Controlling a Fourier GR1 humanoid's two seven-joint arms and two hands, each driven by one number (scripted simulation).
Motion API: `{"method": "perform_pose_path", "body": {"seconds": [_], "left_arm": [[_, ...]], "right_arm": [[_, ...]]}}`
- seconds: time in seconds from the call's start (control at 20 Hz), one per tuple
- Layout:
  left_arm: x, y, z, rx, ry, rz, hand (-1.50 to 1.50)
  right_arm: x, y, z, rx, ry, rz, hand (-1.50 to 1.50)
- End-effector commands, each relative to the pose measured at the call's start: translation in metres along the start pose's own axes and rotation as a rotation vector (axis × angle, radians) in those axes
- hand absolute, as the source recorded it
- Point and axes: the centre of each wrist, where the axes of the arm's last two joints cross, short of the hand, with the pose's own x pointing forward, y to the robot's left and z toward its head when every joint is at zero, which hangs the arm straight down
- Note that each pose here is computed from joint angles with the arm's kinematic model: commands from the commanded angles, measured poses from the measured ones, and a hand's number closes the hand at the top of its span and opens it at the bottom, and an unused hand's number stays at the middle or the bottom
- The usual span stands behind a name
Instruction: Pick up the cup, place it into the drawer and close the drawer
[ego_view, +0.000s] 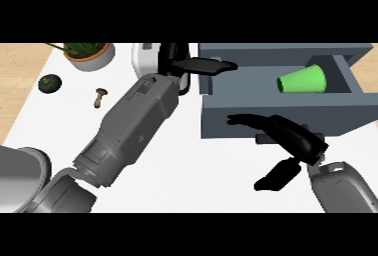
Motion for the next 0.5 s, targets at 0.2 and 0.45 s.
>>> {"method": "perform_pose_path", "body": {"seconds": [0.2, 0.45], "left_arm": [[-0.004, 0.03, 0.009, 0.013, -0.002, 0.048, -1.5], [-0.007, 0.06, 0.022, 0.001, -0.012, 0.056, -1.5]], "right_arm": [[-0.072, 0.045, -0.041, 0.119, 0.159, 0.093, 1.5], [-0.103, 0.021, -0.057, 0.013, 0.193, 0.071, 1.5]]}}
